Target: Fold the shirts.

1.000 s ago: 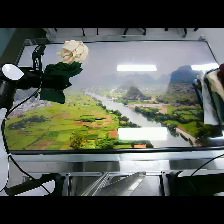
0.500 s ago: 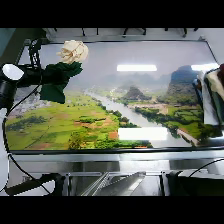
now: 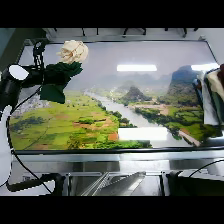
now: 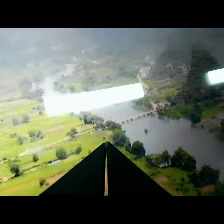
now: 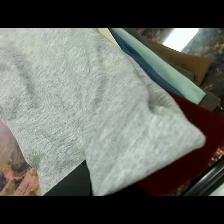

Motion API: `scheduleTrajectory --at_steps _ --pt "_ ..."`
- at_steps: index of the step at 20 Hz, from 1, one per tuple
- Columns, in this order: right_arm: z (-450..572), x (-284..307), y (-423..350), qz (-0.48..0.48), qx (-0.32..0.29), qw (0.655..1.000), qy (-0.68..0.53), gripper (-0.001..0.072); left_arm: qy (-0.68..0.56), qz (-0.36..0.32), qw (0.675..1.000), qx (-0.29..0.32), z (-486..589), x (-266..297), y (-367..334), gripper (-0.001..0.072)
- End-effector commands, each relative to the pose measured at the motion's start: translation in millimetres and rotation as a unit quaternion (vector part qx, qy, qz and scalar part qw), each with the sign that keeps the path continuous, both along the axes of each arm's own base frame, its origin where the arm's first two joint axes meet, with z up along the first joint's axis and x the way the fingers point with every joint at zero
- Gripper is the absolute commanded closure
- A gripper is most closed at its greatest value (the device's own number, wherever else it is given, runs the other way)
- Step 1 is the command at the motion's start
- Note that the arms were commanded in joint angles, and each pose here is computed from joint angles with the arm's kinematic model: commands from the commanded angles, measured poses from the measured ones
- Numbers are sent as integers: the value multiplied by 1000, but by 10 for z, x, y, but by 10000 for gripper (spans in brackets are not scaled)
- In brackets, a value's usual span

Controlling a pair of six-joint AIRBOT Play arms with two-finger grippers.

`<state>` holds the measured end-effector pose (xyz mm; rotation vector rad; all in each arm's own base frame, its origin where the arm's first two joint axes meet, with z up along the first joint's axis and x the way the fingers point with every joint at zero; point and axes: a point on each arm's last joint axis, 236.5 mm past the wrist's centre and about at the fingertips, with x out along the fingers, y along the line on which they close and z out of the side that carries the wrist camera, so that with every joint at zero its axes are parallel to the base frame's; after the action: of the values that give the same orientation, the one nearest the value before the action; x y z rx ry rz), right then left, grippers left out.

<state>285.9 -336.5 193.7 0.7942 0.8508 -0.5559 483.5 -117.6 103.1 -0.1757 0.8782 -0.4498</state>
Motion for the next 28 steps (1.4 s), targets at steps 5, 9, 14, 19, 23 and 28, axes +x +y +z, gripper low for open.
scheduleTrajectory --at_steps 5,9,14,19,23,28 --pt "-92 -122 -8 -17 7 999 31 12 8 2 1000 0 -49 4 38 697" --pt "26 -175 86 -20 5 999 29 12 -14 15 1000 1 139 1 184 697" --pt "598 4 703 24 4 999 -45 32 -23 13 1000 0 290 -77 198 697" --pt "858 695 2683 295 18 953 -69 229 -2 -38 999 7 427 -455 -29 697" --pt "685 964 4806 496 18 861 -109 694 51 -70 996 12 428 -855 3 697" --pt "5 680 6454 606 38 789 -91 694 35 -71 997 13 627 -994 -1 697"
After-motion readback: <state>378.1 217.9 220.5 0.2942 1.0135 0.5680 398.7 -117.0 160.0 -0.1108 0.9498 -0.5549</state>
